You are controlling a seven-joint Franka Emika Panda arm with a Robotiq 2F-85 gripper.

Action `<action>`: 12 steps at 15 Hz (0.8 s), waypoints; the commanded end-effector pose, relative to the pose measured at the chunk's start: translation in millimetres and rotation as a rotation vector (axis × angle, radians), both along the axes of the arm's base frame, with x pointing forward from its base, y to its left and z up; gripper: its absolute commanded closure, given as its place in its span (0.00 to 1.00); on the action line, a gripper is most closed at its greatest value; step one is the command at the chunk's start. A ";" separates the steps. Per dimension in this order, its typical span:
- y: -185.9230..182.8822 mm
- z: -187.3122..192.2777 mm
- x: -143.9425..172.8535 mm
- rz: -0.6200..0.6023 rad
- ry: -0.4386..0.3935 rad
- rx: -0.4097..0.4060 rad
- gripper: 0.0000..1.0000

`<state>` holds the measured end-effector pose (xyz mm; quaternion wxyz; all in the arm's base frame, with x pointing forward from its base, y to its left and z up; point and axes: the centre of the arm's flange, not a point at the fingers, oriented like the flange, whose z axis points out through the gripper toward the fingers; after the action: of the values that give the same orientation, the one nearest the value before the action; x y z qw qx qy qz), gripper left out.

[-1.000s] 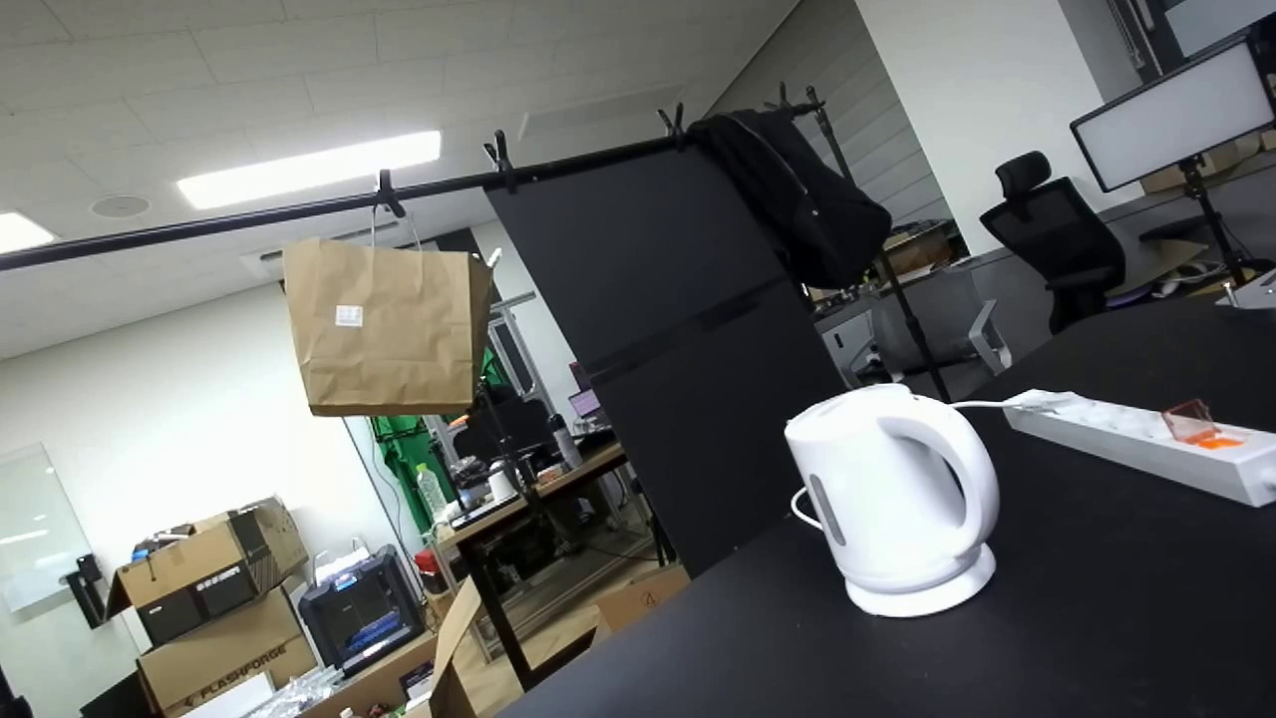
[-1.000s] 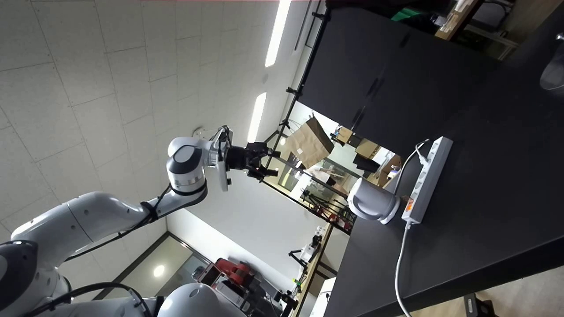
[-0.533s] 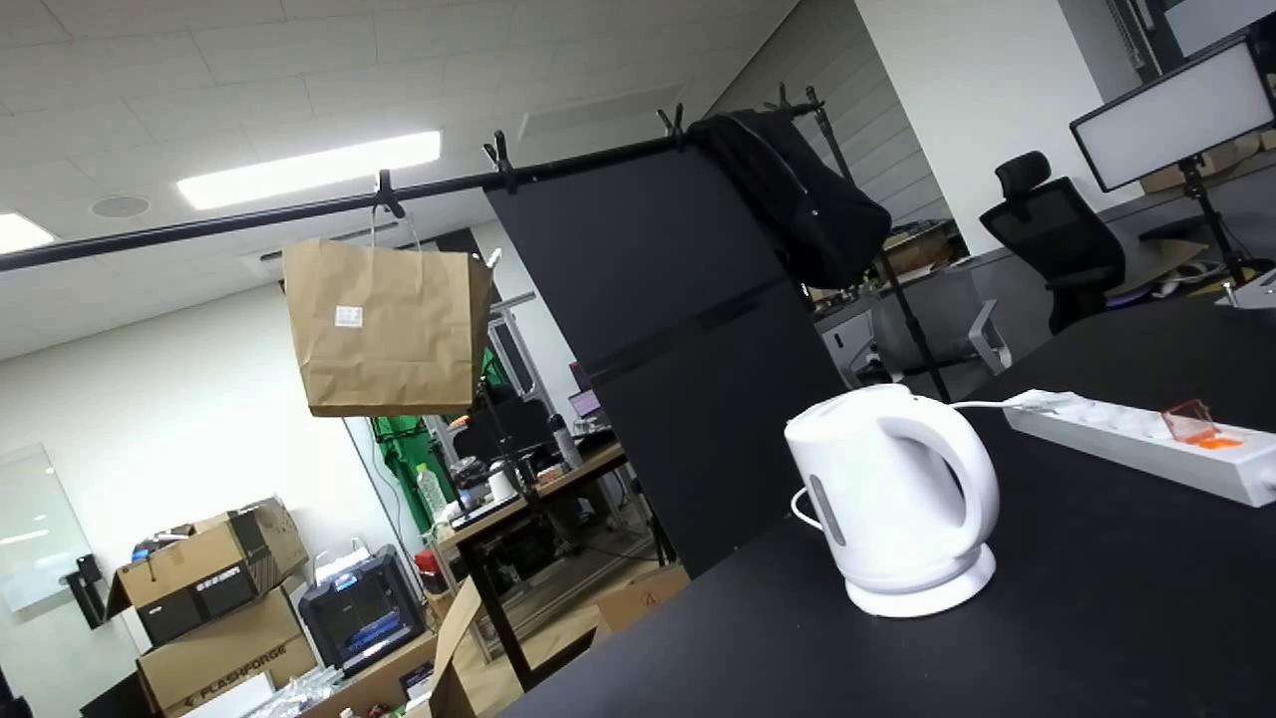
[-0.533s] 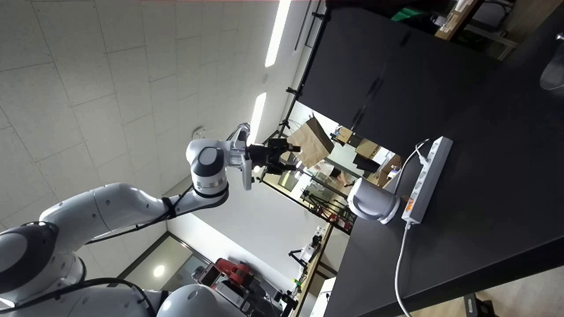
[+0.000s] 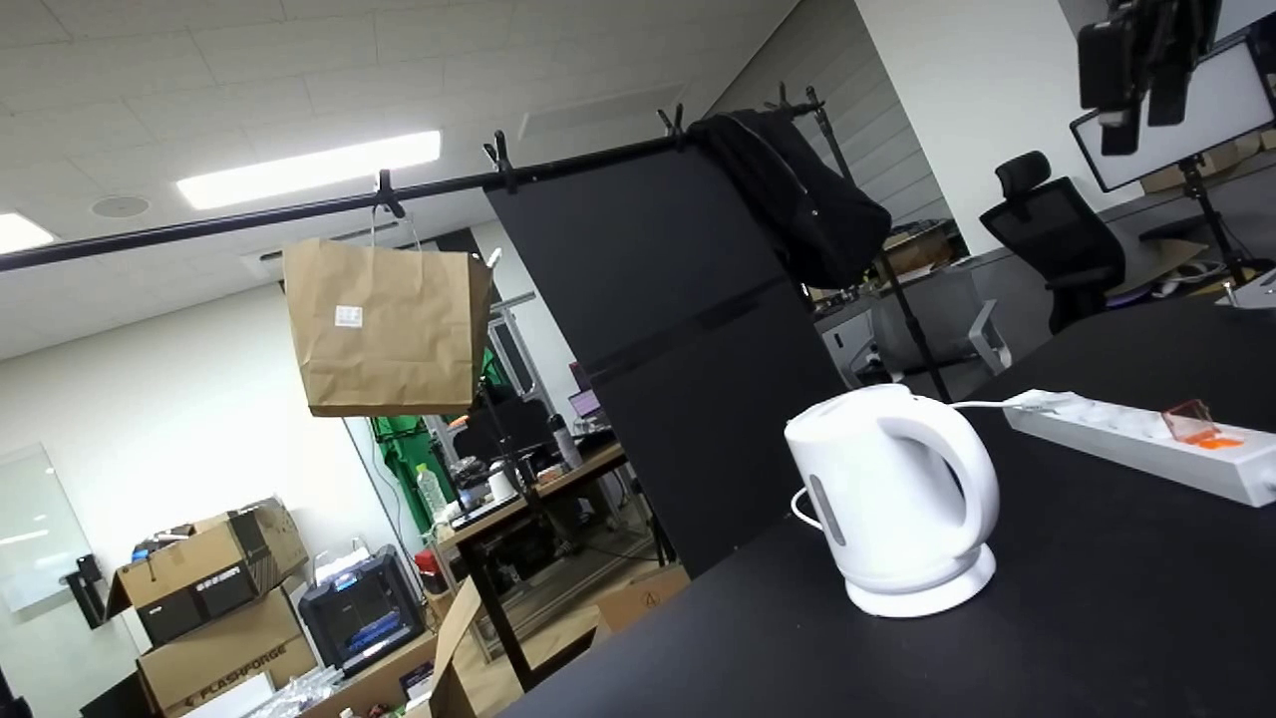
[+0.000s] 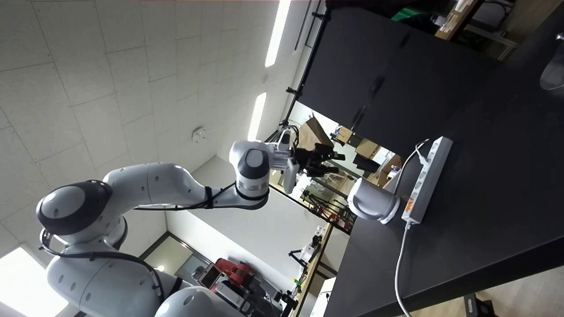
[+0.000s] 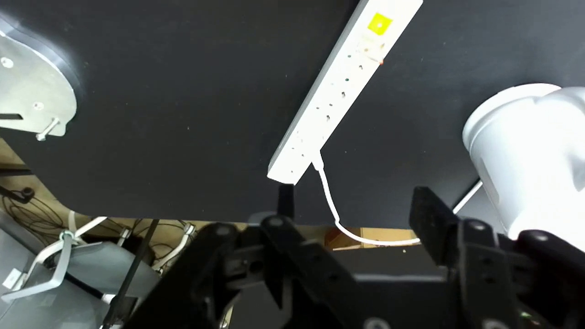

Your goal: Turn off the switch on the adapter

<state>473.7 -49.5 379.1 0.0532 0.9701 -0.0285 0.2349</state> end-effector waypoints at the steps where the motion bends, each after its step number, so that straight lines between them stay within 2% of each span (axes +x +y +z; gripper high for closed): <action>1: -3.2 -31.1 26.2 -0.051 0.034 0.025 0.61; 4: -0.6 -50.9 33.4 -0.097 0.068 0.053 0.83; 7: 0.0 -64.6 38.0 -0.176 0.091 0.086 0.99; 8: -1.6 -67.0 39.1 -0.207 0.102 0.101 1.00; 9: -4.9 -64.7 26.3 -0.138 0.093 0.085 0.93; 10: -5.2 -67.6 27.7 -0.156 0.098 0.093 0.99; 12: -5.7 -70.1 29.8 -0.171 0.104 0.099 0.99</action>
<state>503.5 -55.1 309.0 0.0265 0.9764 -0.1200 0.1774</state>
